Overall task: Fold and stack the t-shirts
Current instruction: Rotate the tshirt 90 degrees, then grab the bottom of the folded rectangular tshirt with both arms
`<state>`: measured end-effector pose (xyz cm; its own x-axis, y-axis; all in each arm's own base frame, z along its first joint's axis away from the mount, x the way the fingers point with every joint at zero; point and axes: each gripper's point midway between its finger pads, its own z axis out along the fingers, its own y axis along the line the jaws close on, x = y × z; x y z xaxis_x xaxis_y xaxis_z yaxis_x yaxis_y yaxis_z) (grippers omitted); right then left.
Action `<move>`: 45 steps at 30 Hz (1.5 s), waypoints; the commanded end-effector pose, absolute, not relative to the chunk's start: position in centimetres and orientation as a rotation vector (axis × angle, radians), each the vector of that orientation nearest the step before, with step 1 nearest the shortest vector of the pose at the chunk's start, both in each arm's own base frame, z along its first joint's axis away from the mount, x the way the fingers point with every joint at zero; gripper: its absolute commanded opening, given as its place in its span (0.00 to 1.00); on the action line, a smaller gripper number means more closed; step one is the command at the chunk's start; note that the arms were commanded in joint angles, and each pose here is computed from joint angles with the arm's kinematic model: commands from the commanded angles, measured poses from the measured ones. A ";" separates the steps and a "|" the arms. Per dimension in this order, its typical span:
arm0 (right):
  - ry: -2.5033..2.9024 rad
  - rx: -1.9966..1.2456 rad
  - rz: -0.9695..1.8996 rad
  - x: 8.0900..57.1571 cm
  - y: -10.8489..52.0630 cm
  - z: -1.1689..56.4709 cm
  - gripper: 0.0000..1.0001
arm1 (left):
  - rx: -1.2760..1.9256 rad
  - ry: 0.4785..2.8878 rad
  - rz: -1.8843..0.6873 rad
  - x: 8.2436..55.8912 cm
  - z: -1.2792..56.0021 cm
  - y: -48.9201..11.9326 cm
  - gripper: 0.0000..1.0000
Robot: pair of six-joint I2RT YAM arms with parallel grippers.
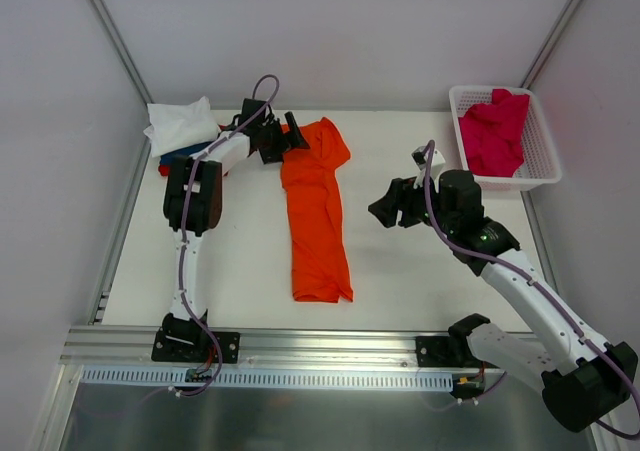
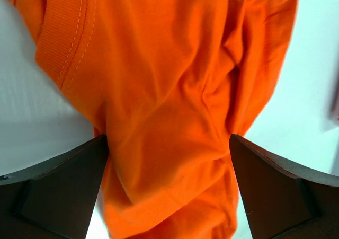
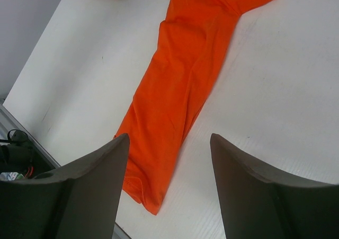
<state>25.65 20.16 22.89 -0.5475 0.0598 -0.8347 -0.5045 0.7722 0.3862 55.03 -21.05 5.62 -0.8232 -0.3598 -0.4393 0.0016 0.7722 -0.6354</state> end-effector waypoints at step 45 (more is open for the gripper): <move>2.232 -0.173 0.687 26.3 20.3 12.5 0.66 | -0.212 2.507 -0.772 31.3 9.4 -21.0 0.99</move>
